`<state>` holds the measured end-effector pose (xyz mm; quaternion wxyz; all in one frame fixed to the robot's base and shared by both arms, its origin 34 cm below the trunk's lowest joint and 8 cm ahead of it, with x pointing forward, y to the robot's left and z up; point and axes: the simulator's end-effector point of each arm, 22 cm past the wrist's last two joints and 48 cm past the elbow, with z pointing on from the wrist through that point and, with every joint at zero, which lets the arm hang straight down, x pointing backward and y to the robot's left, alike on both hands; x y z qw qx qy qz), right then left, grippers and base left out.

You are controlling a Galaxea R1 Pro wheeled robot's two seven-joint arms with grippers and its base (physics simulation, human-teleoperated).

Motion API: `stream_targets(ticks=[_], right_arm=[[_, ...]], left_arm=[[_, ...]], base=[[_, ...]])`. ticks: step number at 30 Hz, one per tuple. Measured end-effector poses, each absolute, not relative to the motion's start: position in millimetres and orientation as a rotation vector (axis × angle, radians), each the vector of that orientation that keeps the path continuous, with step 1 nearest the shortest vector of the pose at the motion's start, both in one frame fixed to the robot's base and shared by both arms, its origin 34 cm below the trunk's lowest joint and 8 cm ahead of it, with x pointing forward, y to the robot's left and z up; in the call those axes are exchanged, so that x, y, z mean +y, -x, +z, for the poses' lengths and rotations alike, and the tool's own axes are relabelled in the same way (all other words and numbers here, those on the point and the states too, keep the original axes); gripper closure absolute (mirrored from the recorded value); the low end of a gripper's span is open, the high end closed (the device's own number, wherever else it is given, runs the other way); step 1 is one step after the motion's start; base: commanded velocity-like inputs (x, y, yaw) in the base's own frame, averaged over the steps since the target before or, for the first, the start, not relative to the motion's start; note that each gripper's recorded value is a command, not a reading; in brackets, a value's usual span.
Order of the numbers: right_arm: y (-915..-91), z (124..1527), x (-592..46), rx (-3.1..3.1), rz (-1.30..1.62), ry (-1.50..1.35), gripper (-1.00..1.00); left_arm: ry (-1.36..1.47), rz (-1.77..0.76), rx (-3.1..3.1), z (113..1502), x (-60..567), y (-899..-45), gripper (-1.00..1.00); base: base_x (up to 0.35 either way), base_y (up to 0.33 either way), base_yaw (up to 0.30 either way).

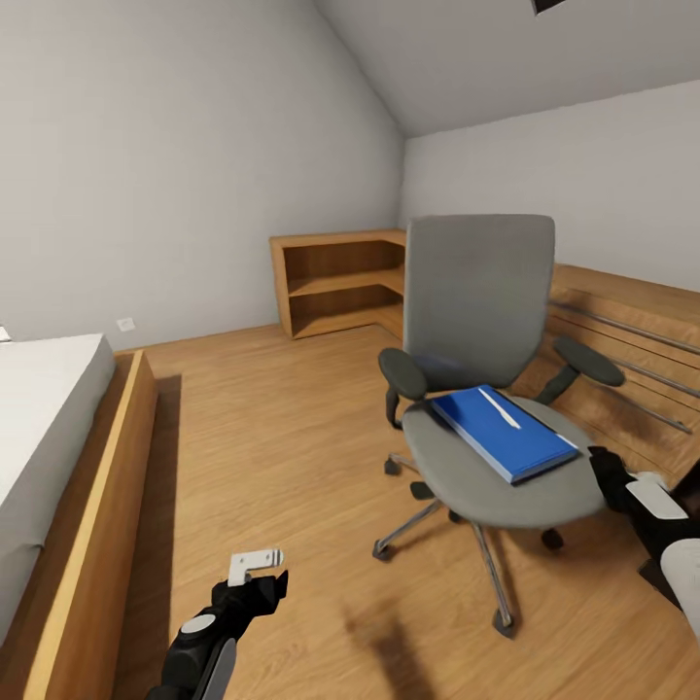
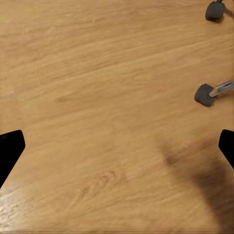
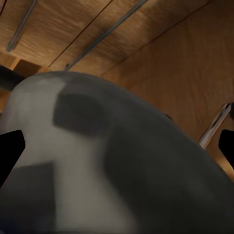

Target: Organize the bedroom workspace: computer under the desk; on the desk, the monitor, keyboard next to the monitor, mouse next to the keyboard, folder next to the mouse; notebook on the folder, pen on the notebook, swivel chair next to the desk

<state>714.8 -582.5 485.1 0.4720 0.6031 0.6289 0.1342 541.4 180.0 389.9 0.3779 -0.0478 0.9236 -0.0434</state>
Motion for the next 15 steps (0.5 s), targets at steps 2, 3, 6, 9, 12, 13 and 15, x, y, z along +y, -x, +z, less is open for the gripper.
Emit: stream_targets(ticks=[2, 3, 6, 9, 12, 13, 15], right_arm=[[-718, 484, -573, 1.557, 0.339, -1.457, -1.0], [-722, 486, -569, 1.559, 0.343, -1.442, -1.0], [-726, 488, -565, 1.556, 0.34, -1.432, -1.0], [-722, 495, -580, 1.529, 0.314, -1.44, -1.0], [-720, 497, -585, 1.52, 0.307, -1.442, -1.0], [-720, 498, -585, 1.519, 0.307, -1.442, -1.0], [-720, 498, -586, 1.519, 0.306, -1.443, -1.0]], left_arm=[[0.127, -0.119, 2.352, 393, 177, -543, -1.0], [0.131, -0.125, 2.347, 395, 175, -544, -1.0], [0.131, -0.127, 2.343, 397, 174, -545, -1.0], [0.132, -0.127, 2.33, 402, 174, -548, -1.0], [0.131, -0.124, 2.32, 407, 176, -550, -1.0], [0.131, -0.124, 2.319, 407, 176, -550, -1.0], [0.131, -0.124, 2.318, 407, 176, -550, -1.0]], base=[[0.0, 0.0, 0.0], [0.0, 0.0, 0.0], [0.0, 0.0, 0.0], [0.0, 0.0, 0.0], [0.0, 0.0, 0.0], [0.0, 0.0, 0.0], [0.0, 0.0, 0.0]])
